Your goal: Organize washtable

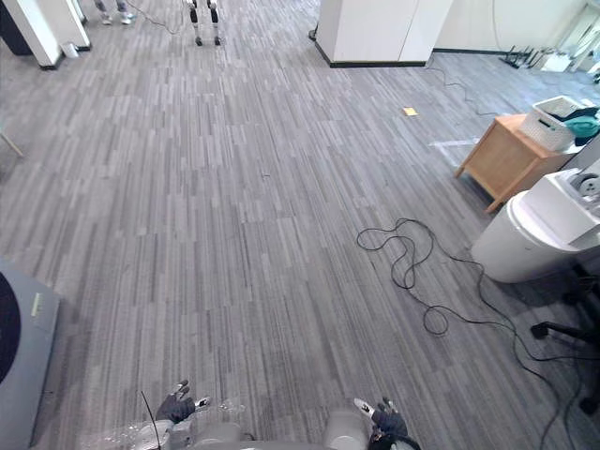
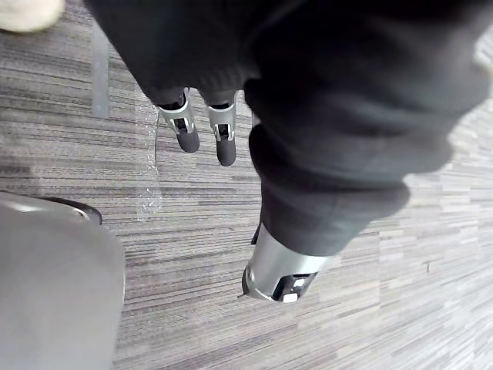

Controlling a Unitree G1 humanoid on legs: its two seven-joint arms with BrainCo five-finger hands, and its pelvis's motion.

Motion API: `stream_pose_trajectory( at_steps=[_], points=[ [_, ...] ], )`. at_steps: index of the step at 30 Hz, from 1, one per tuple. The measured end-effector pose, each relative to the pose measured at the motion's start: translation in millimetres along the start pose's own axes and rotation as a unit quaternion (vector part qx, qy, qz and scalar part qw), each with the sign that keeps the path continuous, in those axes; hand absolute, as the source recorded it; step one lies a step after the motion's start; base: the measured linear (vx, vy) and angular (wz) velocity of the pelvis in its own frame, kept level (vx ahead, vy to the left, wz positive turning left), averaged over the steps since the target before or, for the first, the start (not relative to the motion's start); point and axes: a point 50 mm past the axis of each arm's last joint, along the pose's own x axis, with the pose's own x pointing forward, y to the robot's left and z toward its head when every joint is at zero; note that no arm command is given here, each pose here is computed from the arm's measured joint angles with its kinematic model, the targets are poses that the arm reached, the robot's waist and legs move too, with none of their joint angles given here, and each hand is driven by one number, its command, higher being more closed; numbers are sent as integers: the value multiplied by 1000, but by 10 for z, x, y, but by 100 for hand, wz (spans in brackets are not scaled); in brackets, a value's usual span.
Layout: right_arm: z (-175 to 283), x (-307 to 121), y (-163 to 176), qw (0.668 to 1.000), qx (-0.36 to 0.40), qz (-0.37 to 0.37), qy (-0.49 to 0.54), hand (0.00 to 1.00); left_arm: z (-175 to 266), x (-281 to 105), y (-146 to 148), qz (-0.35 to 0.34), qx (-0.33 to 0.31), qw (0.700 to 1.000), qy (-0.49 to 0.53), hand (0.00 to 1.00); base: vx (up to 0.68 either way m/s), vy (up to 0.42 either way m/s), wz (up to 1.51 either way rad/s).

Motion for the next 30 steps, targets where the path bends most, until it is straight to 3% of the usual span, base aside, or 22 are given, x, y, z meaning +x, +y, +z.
stream_pose_trajectory(
  at_steps=[2,7,11,15,21,30],
  points=[
    [-15,-4,14,1000,8,-1,0,0,34,15,11,-6,30,1000,-1,0,258,87,-5],
    [-16,-13,-204,999,13,-34,12,0,80,44,-326,-49,46,998,-1,0,490,-16,19],
    [-184,-85,-325,997,33,-55,37,0,-81,2,-324,-50,58,997,25,0,765,-209,54],
    [32,-26,-341,999,-19,-44,11,0,-114,-11,-406,-50,27,998,36,0,816,-281,-19],
    [122,22,-212,997,-72,-16,4,0,264,27,-595,-97,80,991,-48,0,665,-117,-35],
    [118,62,-22,987,-159,28,17,0,372,41,-676,-114,79,988,-64,0,588,247,-41]
  ],
)
